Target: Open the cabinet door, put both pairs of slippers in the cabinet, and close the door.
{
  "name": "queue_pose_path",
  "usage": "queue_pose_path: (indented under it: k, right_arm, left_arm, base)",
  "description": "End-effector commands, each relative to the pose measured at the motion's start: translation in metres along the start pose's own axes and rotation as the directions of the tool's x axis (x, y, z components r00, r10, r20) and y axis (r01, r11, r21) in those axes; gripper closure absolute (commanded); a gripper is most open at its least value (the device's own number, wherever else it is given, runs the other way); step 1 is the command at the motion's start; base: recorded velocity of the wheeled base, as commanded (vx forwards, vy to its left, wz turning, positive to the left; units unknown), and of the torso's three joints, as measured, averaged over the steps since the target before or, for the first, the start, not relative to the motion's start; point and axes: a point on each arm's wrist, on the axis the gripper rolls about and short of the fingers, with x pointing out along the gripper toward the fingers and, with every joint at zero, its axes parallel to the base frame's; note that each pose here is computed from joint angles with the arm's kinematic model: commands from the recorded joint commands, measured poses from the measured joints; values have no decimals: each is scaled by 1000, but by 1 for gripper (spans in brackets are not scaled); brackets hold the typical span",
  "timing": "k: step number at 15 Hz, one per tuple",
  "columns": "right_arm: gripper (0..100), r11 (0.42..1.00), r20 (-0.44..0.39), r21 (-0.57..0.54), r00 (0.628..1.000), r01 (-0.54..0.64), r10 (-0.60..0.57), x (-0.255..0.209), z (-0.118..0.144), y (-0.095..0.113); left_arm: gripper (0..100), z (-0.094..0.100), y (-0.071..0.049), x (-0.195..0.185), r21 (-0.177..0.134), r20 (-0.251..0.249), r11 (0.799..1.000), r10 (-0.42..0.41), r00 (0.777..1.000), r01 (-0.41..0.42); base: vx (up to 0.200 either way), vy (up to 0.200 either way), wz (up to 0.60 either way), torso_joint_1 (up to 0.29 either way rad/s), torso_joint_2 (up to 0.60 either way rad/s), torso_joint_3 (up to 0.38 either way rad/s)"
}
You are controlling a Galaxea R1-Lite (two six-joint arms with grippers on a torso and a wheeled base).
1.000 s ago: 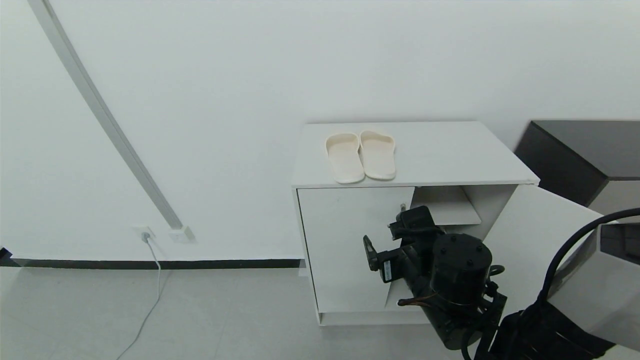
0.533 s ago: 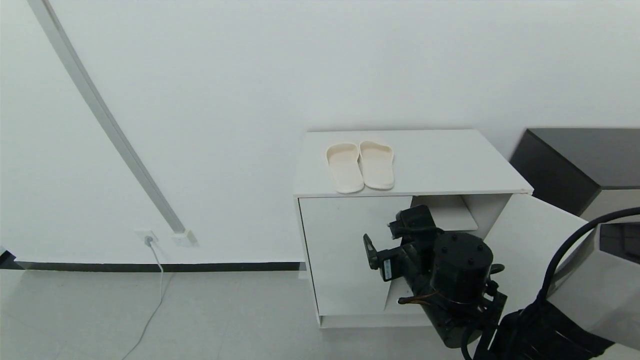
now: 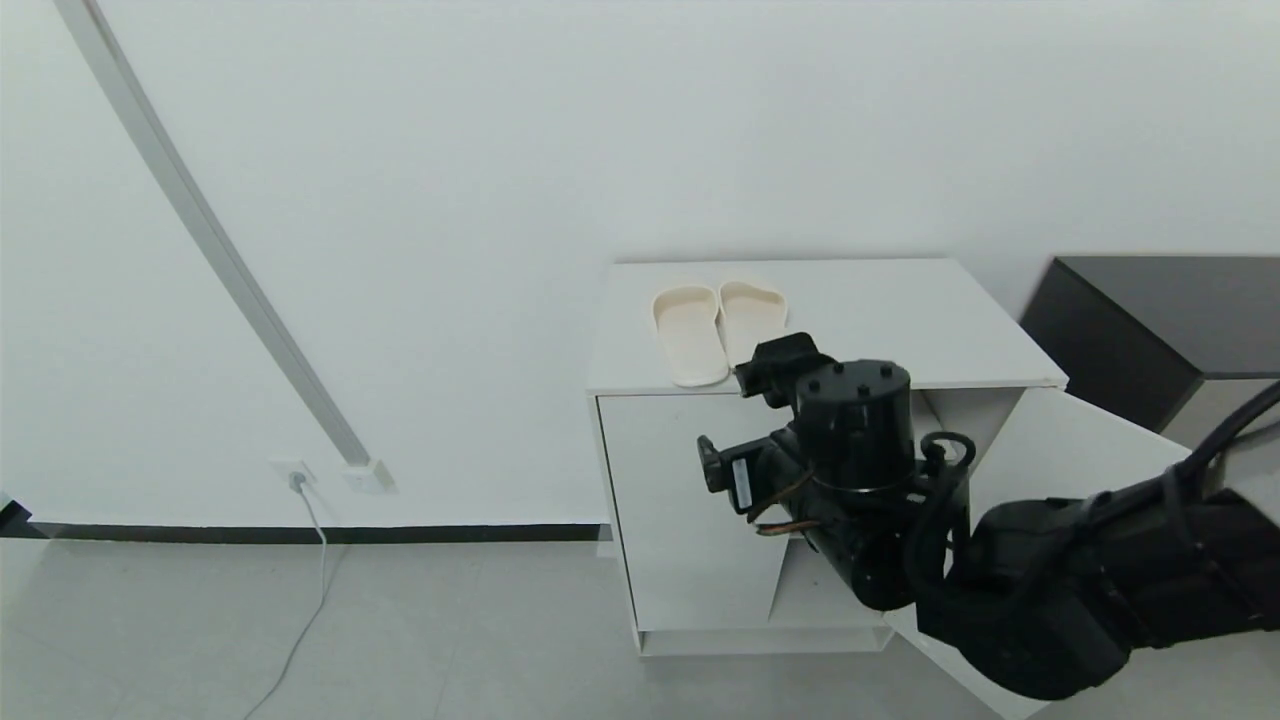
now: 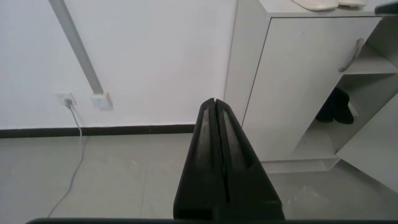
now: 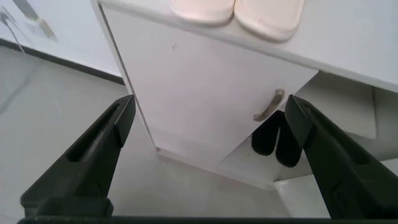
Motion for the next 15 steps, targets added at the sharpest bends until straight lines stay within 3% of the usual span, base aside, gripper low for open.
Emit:
queue_pose_path:
  k: [1, 10, 15]
  right_arm:
    - [0, 993, 46, 114, 999, 1, -7, -10, 45, -1]
    - [0, 988, 15, 134, 997, 73, -76, 12, 23, 8]
    - [0, 989, 2, 128, 997, 80, -81, 16, 17, 8]
  left_arm:
    - [100, 0, 0, 0, 0, 0, 1000, 1, 1000, -1]
    - [100, 0, 0, 0, 0, -2, 1000, -1, 1000, 1]
    - [100, 0, 0, 0, 0, 0, 1000, -1, 1000, 1]
  base:
    - [0, 0, 0, 0, 0, 0]
    - [0, 0, 0, 0, 0, 0]
    - [200, 0, 0, -2, -2, 3]
